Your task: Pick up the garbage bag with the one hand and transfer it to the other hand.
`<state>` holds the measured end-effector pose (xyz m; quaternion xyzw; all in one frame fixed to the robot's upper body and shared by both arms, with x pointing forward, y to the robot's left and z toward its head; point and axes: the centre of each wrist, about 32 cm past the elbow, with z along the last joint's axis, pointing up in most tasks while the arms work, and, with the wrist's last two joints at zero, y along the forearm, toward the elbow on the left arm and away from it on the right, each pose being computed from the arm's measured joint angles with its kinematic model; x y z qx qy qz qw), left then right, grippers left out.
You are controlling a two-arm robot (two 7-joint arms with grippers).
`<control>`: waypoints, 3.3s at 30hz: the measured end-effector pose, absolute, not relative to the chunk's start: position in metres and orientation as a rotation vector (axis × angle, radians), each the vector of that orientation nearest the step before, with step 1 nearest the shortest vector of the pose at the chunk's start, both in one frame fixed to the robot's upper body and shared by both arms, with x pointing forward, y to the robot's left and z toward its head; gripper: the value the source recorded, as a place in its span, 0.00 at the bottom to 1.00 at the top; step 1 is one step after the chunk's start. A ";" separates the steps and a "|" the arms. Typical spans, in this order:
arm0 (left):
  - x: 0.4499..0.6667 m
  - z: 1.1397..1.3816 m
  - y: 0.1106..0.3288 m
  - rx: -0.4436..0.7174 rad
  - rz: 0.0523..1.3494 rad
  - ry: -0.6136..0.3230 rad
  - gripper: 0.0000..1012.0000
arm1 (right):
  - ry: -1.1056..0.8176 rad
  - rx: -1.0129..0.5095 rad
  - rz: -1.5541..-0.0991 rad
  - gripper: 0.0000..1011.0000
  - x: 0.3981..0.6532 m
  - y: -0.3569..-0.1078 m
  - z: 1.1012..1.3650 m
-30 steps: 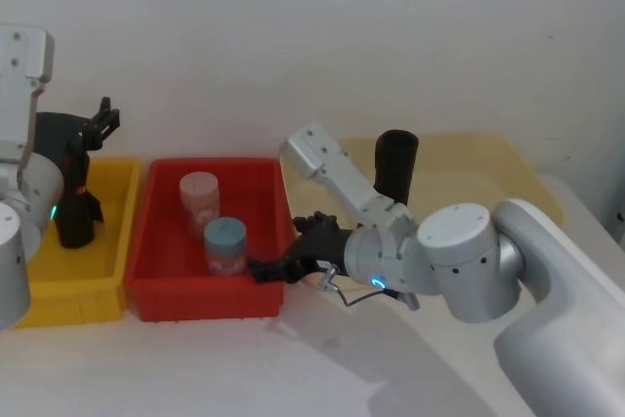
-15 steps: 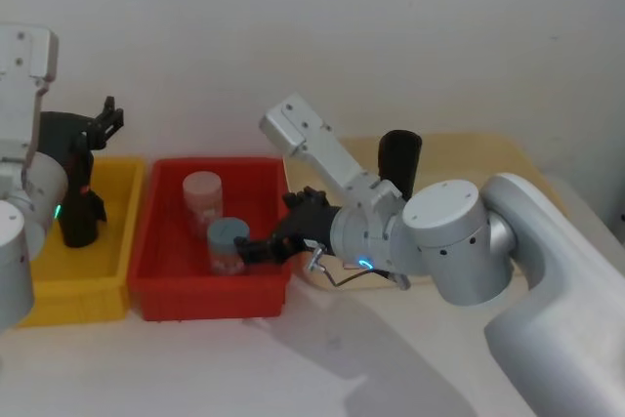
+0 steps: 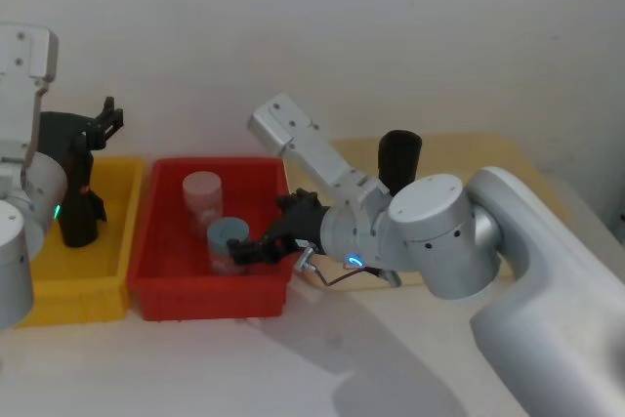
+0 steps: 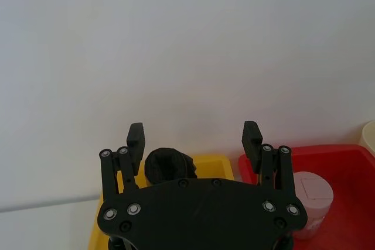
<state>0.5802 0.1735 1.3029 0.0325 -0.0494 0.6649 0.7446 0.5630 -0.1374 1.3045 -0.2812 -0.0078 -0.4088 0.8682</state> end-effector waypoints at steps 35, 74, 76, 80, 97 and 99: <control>0.580 1.303 0.173 0.071 1.456 -0.108 0.99 | 0.002 -0.655 -0.833 0.99 0.597 -0.114 1.278; 0.580 1.303 0.174 0.071 1.456 -0.108 0.99 | 0.119 -0.514 -0.833 0.66 0.608 -0.123 1.278; 0.580 1.303 0.174 0.071 1.456 -0.108 0.99 | 0.129 -0.497 -0.834 0.66 0.608 -0.125 1.278; 0.580 1.303 0.174 0.071 1.456 -0.108 0.99 | 0.161 -0.439 -0.842 0.66 0.607 -0.132 1.282; 0.580 1.303 0.174 0.071 1.456 -0.108 0.99 | 0.215 -0.263 -0.976 0.66 0.598 -0.179 1.299; 0.580 1.303 0.173 0.071 1.456 -0.108 0.99 | 0.218 -0.242 -1.005 0.66 0.597 -0.187 1.300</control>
